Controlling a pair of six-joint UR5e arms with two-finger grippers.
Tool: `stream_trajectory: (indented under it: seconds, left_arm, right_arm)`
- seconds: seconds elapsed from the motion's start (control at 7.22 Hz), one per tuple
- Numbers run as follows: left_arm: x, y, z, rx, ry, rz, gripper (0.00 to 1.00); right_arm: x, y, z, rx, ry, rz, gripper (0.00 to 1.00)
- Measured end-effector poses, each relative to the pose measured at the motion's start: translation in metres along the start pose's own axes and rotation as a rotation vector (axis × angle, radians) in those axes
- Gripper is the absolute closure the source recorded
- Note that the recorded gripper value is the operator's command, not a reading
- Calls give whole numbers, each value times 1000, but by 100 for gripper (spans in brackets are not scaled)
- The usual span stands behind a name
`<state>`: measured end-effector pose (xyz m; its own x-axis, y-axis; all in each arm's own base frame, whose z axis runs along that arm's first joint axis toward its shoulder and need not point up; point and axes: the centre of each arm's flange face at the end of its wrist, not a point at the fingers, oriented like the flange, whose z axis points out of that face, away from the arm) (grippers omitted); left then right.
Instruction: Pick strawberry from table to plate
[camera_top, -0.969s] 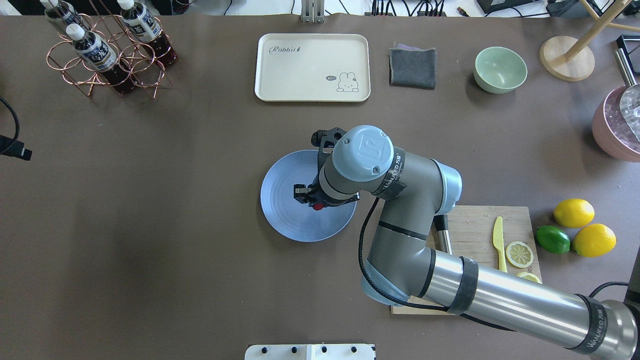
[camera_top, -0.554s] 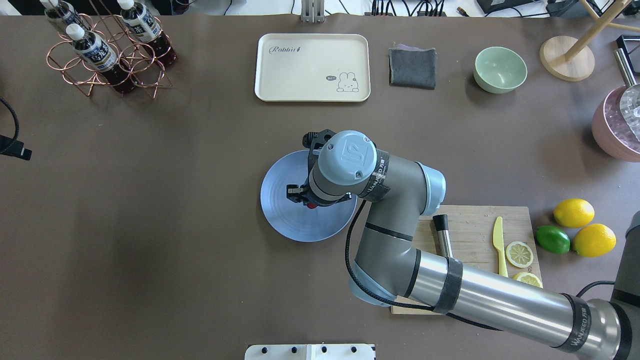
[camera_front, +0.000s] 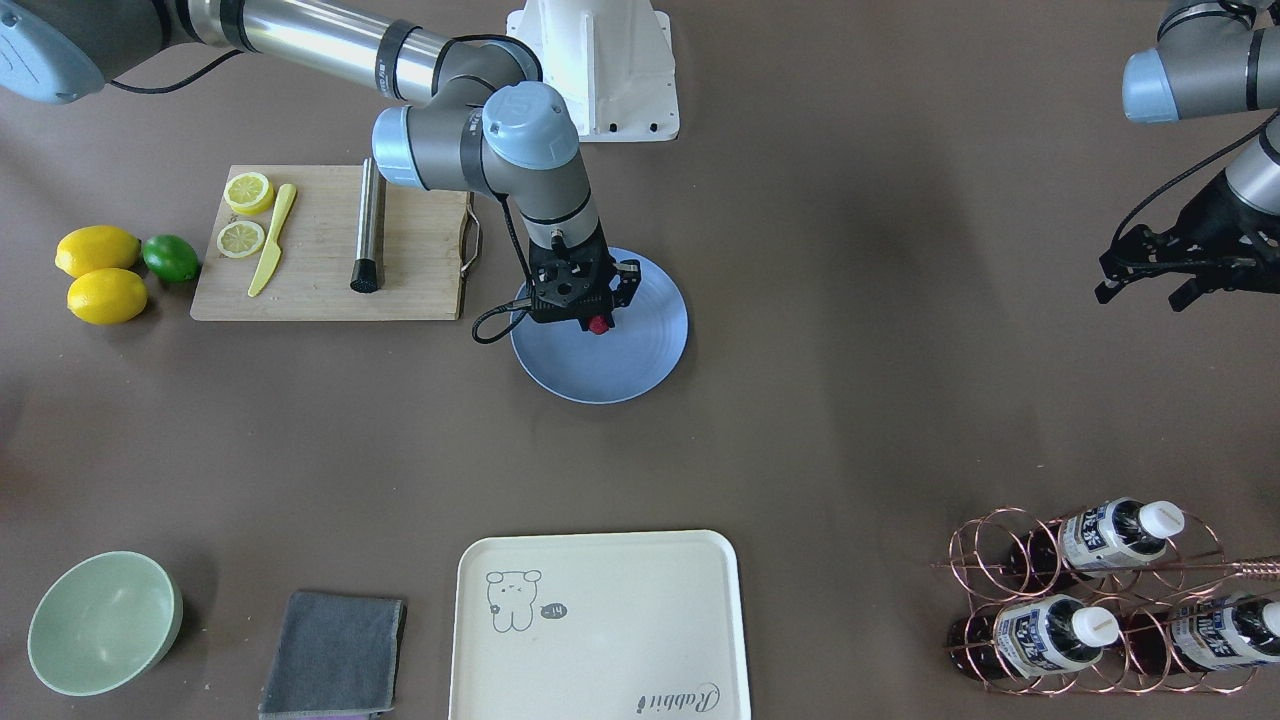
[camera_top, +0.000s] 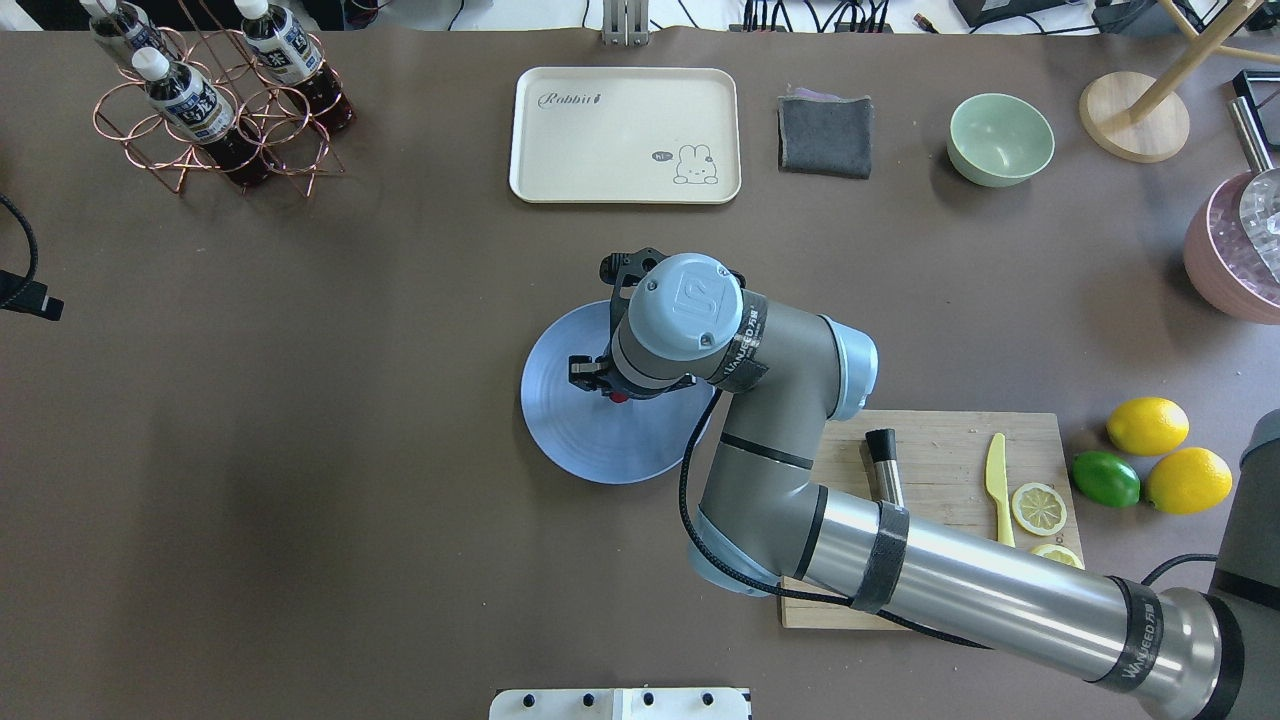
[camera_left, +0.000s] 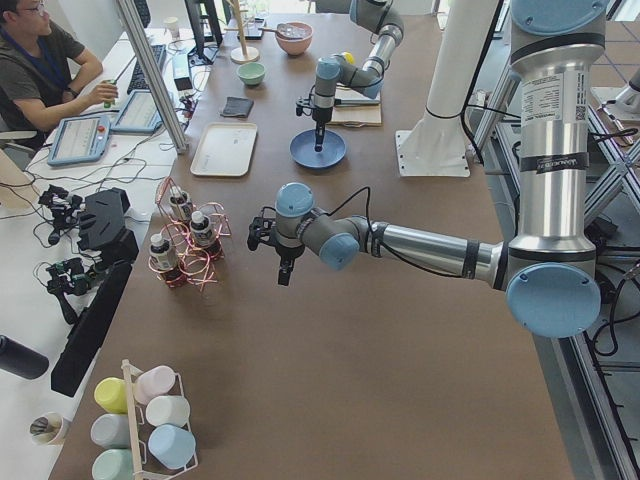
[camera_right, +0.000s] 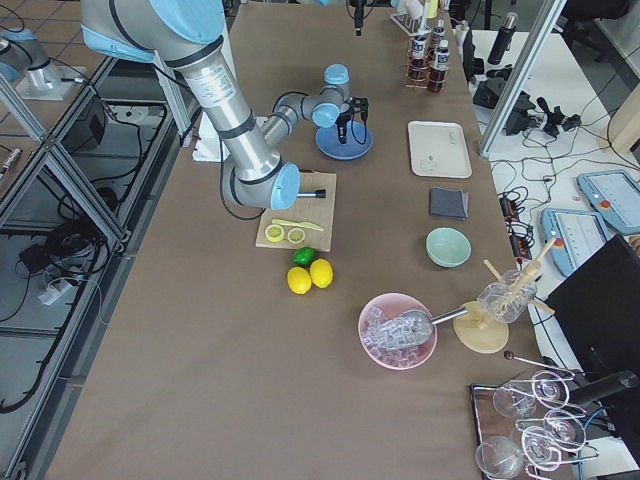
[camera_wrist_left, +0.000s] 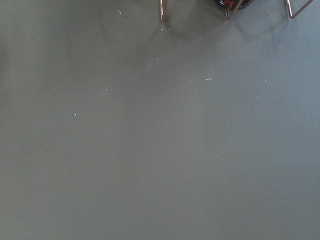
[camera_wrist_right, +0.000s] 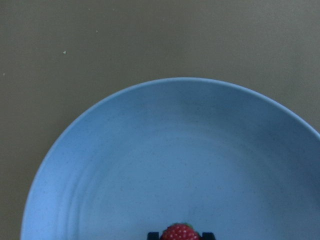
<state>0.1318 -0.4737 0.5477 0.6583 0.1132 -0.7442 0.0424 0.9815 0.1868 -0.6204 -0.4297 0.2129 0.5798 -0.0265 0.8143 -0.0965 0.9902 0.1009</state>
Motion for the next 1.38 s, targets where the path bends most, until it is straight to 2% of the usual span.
stream_trajectory:
  seconds: [0.14,0.55,0.83,1.11,1.38]
  left_arm:
    - [0,0,0,-1,0,-1,3]
    - [0,0,1,-1,-1,-1,3]
    - [1,-1,-1,-5,6,-5,3]
    - [-6,-4,-10,3,16,-22,3]
    - [-25,-10,-31,10,11,-29,3]
  right_arm:
    - [1,-2,1,2,3,3,2]
    - [2,-6,2,1,5,10,1]
    - [17,-39,-28,-27,-19,46,1]
    - [93,-102,-91,-71,-18,81,1]
    - [228,-150,-147,-90,0,1,1]
